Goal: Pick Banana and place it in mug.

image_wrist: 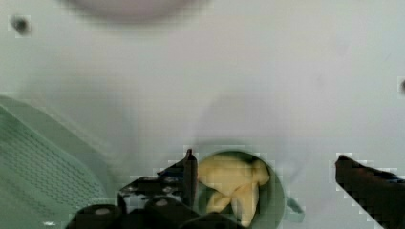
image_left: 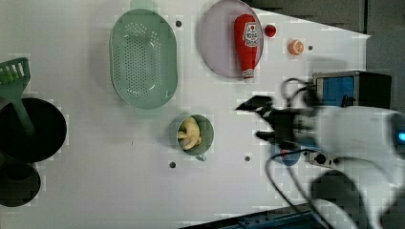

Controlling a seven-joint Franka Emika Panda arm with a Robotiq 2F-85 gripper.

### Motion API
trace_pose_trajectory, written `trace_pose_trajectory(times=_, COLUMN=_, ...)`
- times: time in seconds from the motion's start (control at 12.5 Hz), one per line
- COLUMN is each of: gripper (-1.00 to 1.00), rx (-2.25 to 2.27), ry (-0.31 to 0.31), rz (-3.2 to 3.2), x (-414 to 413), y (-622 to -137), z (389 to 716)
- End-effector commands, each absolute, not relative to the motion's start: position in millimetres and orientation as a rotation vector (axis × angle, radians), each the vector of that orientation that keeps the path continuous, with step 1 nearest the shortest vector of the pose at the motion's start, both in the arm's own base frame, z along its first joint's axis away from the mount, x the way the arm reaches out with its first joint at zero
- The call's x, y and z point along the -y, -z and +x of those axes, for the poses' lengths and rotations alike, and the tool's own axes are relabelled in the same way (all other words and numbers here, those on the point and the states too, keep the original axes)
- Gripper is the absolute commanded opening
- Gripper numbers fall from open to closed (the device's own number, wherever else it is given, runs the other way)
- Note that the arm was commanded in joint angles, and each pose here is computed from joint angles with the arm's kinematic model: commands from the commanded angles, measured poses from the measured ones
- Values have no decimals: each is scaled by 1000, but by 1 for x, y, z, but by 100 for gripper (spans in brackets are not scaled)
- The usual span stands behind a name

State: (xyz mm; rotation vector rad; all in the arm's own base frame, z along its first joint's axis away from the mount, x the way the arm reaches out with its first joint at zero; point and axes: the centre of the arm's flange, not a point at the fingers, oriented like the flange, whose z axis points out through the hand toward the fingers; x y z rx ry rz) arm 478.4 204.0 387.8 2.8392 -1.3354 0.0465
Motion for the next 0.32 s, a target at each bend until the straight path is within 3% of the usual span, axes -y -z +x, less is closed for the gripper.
trace_pose_trajectory(times=0.08, gripper=100, rx=1450, ry=-86, rz=2766, x=-182, y=-472, z=482)
trace_pose_trajectory(times=0.32, gripper=100, rx=1466, ry=-71, rz=2752, x=-119, y=-547, z=492)
